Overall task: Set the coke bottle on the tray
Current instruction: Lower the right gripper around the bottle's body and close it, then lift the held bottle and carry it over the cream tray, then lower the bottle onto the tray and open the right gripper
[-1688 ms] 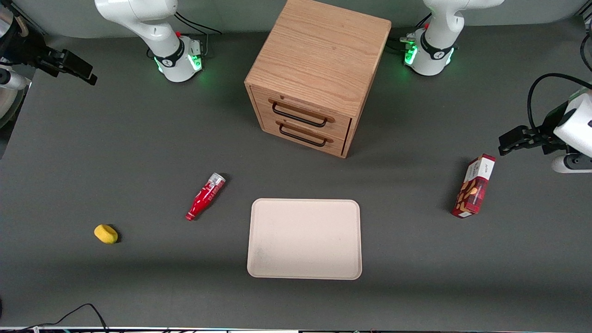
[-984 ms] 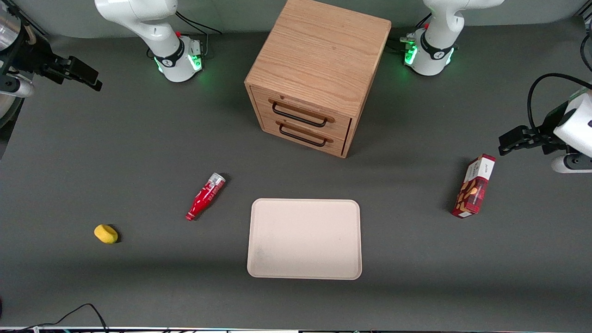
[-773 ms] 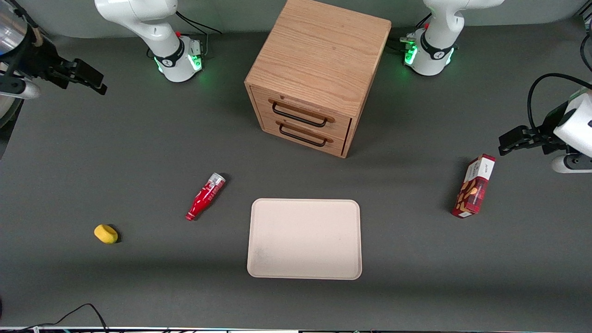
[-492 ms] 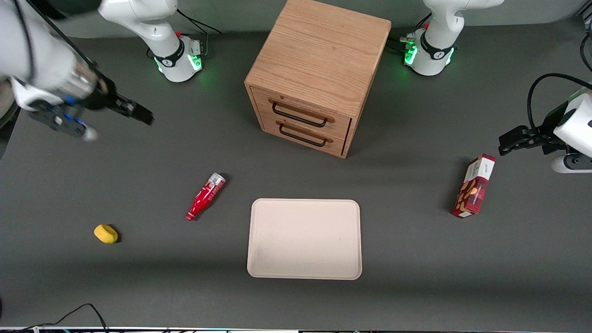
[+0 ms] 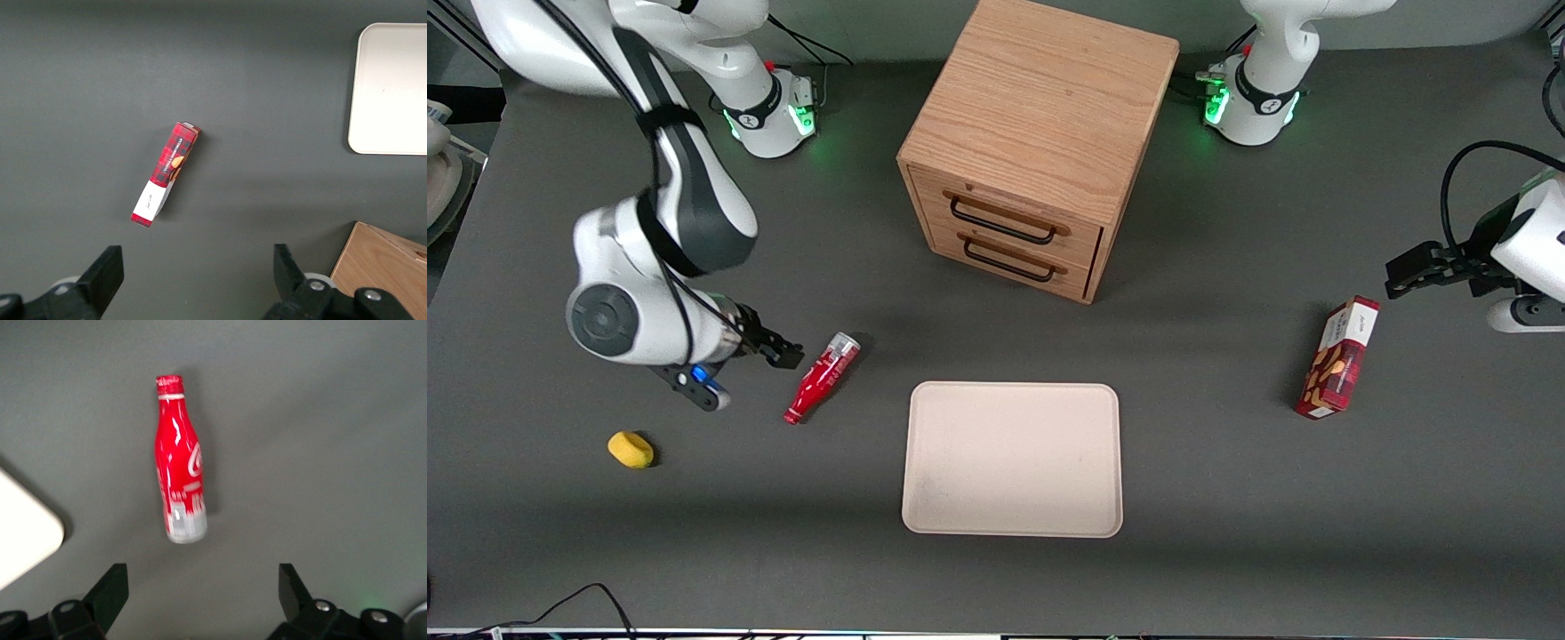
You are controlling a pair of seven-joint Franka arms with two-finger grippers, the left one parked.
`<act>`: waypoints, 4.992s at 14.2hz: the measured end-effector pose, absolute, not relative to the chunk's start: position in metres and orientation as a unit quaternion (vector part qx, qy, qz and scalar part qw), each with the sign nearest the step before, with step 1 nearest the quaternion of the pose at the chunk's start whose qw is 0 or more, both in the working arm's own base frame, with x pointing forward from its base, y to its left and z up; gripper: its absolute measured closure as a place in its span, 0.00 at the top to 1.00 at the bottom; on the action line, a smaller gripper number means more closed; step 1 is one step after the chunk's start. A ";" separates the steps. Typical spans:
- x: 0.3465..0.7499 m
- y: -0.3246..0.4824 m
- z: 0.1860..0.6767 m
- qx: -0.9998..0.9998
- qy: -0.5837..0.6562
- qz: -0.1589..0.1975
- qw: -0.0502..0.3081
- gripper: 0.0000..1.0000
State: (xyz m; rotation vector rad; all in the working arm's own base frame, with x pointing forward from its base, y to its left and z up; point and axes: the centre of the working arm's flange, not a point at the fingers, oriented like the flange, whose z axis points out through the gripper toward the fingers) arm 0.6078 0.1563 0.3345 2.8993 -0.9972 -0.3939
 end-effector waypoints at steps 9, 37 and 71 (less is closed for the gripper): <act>0.601 0.157 0.231 0.936 -0.341 -0.084 -0.004 1.00; 0.609 0.161 0.568 0.991 -0.095 -0.081 -0.040 0.56; 0.701 0.328 0.197 0.991 -0.063 -0.012 -0.121 1.00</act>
